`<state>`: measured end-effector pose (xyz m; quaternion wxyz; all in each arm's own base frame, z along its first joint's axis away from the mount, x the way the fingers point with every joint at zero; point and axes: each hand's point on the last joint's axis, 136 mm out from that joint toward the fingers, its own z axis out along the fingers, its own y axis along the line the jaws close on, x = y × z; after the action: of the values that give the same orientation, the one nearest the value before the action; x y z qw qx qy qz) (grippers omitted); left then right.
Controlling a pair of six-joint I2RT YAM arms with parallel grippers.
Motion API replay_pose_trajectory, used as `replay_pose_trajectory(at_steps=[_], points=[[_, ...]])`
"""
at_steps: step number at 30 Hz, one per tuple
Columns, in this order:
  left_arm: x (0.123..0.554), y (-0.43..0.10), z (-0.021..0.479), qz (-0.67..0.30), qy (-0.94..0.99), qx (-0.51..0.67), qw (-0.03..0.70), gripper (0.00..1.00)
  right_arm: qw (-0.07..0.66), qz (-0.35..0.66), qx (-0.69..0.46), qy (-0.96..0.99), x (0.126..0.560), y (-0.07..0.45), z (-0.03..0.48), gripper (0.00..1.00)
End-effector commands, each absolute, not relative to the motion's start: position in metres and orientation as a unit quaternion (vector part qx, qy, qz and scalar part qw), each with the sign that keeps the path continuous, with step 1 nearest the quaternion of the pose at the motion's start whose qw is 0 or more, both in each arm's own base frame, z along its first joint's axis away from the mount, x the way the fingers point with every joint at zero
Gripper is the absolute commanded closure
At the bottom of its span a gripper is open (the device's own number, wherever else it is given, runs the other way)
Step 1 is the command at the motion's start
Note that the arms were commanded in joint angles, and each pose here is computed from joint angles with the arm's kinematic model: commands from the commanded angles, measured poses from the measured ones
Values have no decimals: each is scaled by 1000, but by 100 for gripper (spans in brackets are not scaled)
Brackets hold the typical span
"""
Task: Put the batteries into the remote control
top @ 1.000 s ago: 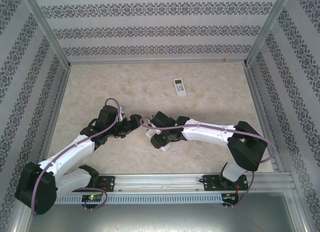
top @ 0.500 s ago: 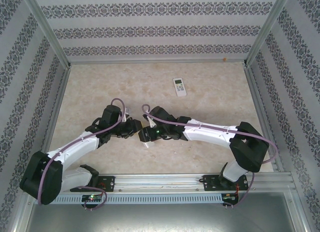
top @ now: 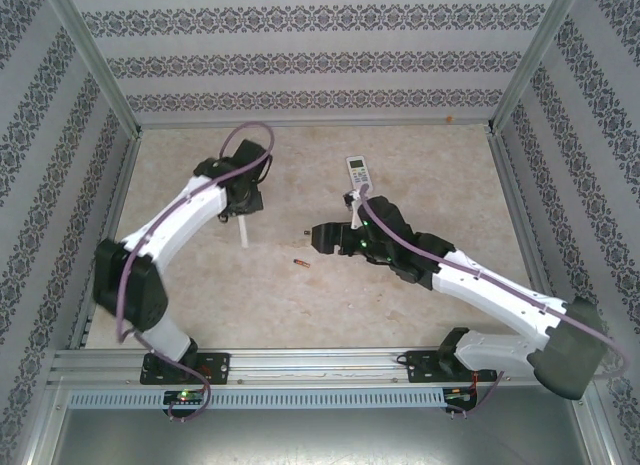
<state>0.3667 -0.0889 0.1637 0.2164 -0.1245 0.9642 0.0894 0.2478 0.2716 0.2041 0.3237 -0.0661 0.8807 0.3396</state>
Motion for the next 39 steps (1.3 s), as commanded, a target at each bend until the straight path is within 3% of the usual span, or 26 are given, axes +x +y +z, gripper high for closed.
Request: replay_pose_trajectory(at_steps=[1,6,11,15,26,31,39], points=[[374,-19,183,339,923,-68,170,100,311,299,-29,901,244,244,177,16],[429,-12,168,435,892,-42,115,99,322,298,-9,899,236,222,175,15],[465,-13,131,439,891,-59,96,95,335,296,8,895,233,203,175,14],[477,-16,98,406,904,-95,93,90,336,289,18,896,230,191,173,14],[487,-42,37,301,944,-119,65,62,332,280,34,900,224,177,171,13],[491,-57,44,240,960,-130,71,57,341,272,40,899,223,169,174,13],[494,-99,115,78,982,-120,124,30,361,251,44,897,245,158,185,12]])
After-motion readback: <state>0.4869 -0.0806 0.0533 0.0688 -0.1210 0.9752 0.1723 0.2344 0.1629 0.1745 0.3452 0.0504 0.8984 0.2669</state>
